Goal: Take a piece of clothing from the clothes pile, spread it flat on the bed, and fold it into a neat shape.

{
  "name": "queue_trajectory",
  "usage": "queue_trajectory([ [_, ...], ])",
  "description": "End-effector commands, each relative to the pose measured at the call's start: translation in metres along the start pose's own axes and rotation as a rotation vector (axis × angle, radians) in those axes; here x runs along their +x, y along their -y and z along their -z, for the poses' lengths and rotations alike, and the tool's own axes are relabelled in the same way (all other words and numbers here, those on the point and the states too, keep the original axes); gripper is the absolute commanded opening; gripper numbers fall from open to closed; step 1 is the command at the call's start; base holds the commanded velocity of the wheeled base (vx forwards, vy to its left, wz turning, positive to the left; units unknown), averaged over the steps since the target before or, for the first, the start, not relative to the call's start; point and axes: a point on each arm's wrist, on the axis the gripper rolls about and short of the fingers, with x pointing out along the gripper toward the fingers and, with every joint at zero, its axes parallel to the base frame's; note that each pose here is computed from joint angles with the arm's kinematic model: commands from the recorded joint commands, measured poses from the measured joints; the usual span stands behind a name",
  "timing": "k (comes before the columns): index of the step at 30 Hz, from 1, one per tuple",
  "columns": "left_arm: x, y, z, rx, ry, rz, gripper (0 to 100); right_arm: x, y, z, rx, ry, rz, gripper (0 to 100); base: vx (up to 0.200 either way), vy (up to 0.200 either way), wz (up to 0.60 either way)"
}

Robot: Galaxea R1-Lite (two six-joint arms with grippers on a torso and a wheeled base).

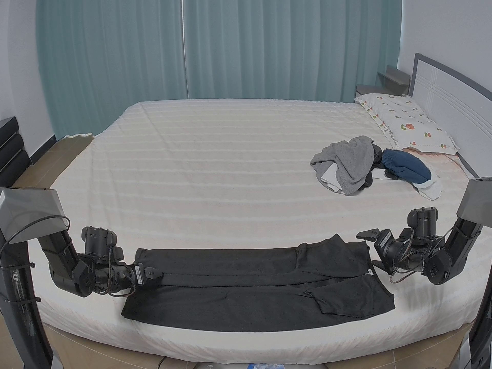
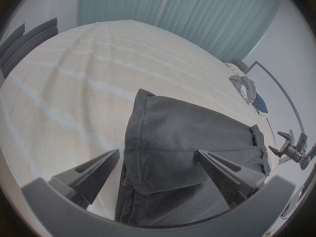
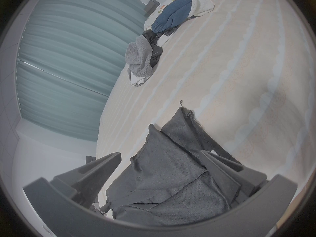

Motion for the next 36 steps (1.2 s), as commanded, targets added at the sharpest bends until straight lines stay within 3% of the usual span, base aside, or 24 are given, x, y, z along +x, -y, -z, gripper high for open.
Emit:
queue_trajectory([
  [1, 0.001, 0.000, 0.001, 0.000, -0.007, 0.001, 100, 0.000, 0.000, 0.001, -0.002, -0.003, 0.000, 100, 0.000, 0.000, 0.00],
  [13, 0.001, 0.000, 0.002, -0.001, -0.012, -0.001, 100, 0.000, 0.000, 0.001, -0.002, -0.003, 0.000, 100, 0.000, 0.000, 0.00],
  [14, 0.001, 0.000, 0.002, -0.001, -0.012, -0.001, 0, 0.000, 0.000, 0.001, 0.000, -0.002, 0.000, 100, 0.000, 0.000, 0.00],
  [36, -0.005, 0.004, -0.009, 0.006, 0.054, -0.041, 0, 0.000, 0.000, 0.000, -0.001, -0.001, -0.001, 100, 0.000, 0.000, 0.00],
])
